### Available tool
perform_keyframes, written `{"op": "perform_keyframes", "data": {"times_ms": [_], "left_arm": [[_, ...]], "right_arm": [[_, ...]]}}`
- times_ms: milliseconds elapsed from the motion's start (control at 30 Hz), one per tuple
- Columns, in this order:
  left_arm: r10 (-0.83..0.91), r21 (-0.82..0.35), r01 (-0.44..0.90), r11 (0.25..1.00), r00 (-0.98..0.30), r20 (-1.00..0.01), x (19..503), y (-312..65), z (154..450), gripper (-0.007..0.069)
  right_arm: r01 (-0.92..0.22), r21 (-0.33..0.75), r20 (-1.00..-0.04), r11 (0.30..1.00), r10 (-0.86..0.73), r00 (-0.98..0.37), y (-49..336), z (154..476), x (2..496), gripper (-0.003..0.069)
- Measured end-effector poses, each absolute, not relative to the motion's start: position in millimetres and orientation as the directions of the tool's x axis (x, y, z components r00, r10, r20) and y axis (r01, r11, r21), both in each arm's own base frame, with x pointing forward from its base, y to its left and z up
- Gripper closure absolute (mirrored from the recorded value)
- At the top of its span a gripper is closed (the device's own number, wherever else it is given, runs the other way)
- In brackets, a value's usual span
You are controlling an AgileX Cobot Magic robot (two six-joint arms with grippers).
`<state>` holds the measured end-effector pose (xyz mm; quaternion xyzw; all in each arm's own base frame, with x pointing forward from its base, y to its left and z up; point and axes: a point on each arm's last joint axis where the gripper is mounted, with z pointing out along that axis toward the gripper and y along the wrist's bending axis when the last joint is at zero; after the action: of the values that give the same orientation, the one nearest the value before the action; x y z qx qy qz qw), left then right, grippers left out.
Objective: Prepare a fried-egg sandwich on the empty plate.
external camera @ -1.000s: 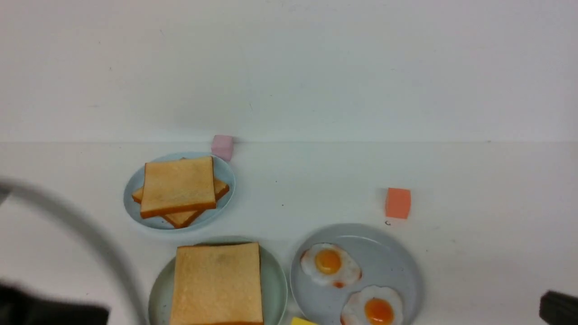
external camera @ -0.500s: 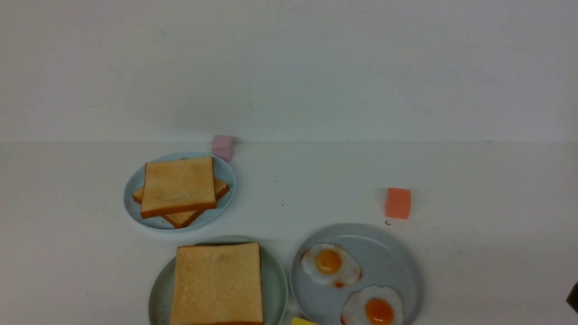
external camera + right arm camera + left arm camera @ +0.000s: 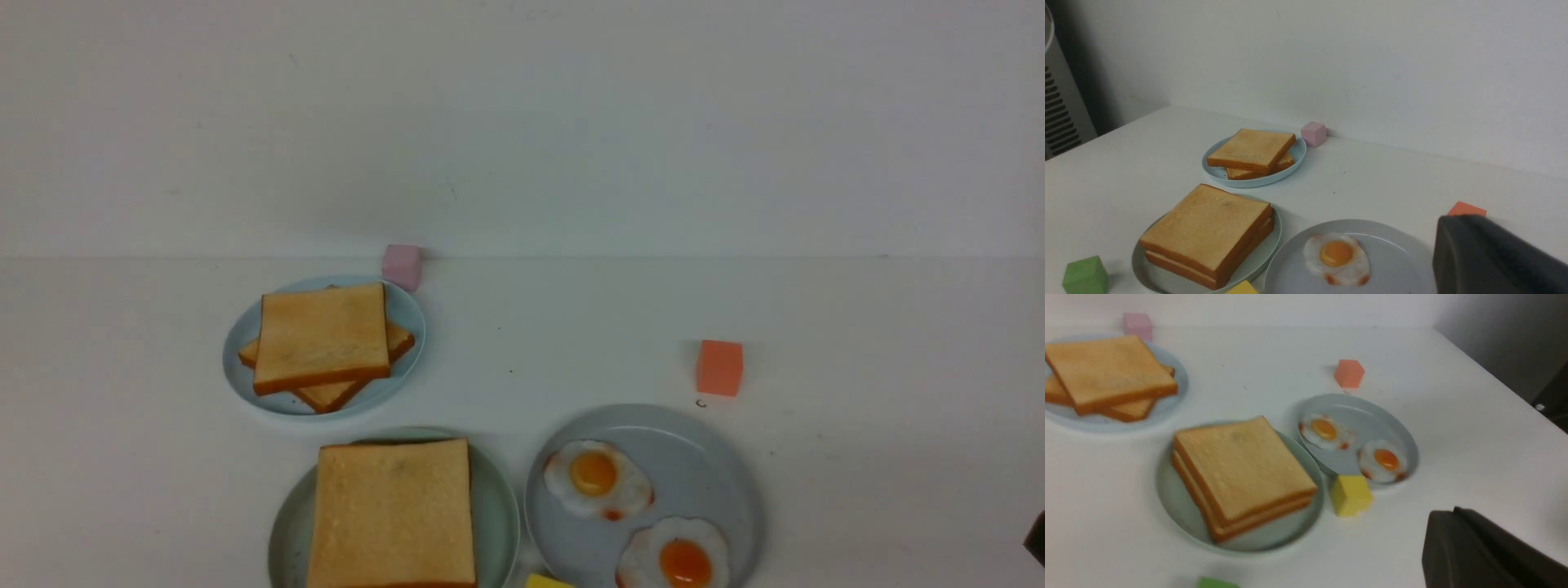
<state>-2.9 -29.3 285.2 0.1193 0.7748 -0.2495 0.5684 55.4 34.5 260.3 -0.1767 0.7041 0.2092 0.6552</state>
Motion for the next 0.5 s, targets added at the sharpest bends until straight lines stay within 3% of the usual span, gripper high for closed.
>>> {"op": "perform_keyframes", "data": {"times_ms": [100,267,400,500], "left_arm": [[-0.104,-0.200,0.340,0.919,-0.279,-0.955,12.7,-20.4,272.4,0.0638],[-0.259,-0.275,0.040,0.960,-0.236,-0.937,42.5,-5.3,223.0,0.0638],[-0.312,-0.314,-0.038,0.949,-0.262,-0.913,51.7,-2.6,183.0,0.0638],[-0.318,-0.316,-0.057,0.947,-0.310,-0.896,51.8,-2.6,170.1,0.0638]], "right_arm": [[-0.523,0.063,-0.997,0.850,0.025,-0.079,34.5,260.3,55.4,0.0647],[-0.523,0.063,-0.997,0.850,0.026,-0.078,34.5,260.4,55.3,0.0641],[-0.523,0.063,-0.997,0.850,0.026,-0.079,34.5,260.3,55.2,0.0638],[-0.523,0.063,-0.997,0.850,0.026,-0.079,34.5,260.3,55.2,0.0637]]}}
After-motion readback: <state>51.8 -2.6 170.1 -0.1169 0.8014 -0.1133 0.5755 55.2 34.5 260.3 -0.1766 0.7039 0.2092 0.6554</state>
